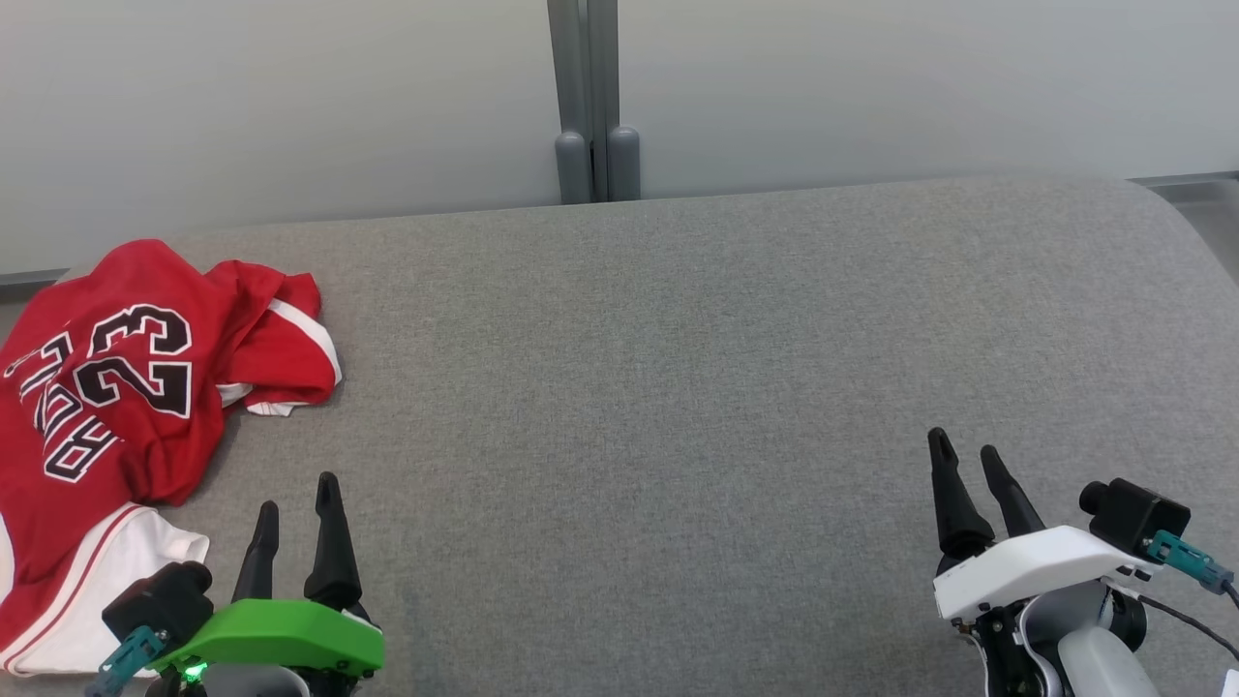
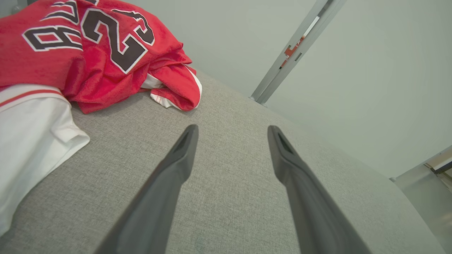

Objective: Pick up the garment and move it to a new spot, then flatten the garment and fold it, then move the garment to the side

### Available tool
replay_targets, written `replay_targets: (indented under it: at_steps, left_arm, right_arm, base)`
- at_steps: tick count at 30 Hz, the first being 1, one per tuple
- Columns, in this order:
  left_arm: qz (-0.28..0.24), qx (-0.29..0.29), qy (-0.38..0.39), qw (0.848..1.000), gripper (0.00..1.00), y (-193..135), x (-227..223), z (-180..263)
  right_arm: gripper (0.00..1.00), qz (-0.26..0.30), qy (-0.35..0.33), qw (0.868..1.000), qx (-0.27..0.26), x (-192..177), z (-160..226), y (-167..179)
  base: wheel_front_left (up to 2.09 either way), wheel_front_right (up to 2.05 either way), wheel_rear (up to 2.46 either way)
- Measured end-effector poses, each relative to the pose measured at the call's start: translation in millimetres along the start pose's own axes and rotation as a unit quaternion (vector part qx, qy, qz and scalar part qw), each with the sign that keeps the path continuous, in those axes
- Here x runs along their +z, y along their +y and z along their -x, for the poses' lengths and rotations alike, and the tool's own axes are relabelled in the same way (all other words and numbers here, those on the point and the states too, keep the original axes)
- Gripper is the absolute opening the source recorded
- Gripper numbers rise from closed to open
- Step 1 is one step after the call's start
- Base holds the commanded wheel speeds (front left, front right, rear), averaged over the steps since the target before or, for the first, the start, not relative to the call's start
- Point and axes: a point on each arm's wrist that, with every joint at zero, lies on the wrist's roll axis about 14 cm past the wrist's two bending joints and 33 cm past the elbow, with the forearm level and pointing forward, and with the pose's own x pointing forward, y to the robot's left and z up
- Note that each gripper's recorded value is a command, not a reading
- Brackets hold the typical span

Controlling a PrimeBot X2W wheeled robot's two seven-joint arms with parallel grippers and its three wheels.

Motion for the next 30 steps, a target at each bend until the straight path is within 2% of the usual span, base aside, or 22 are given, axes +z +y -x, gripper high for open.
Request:
replay_targets:
  at_steps: [13, 30]
  left_arm:
    - [-0.058, -0.011, -0.014, 0.998, 1.0, -4, 2, 3]
    - [-0.127, -0.025, -0.036, 0.991, 1.0, -9, 6, 6]
  right_arm:
    - [1.0, 0.077, 0.0, 0.997, 0.018, -2, -1, 8]
    - [1.0, 0.161, -0.006, 0.986, 0.044, -4, 0, 19]
  base:
    - [0.0, 0.0, 0.0]
    - [0.0, 0.0, 0.0]
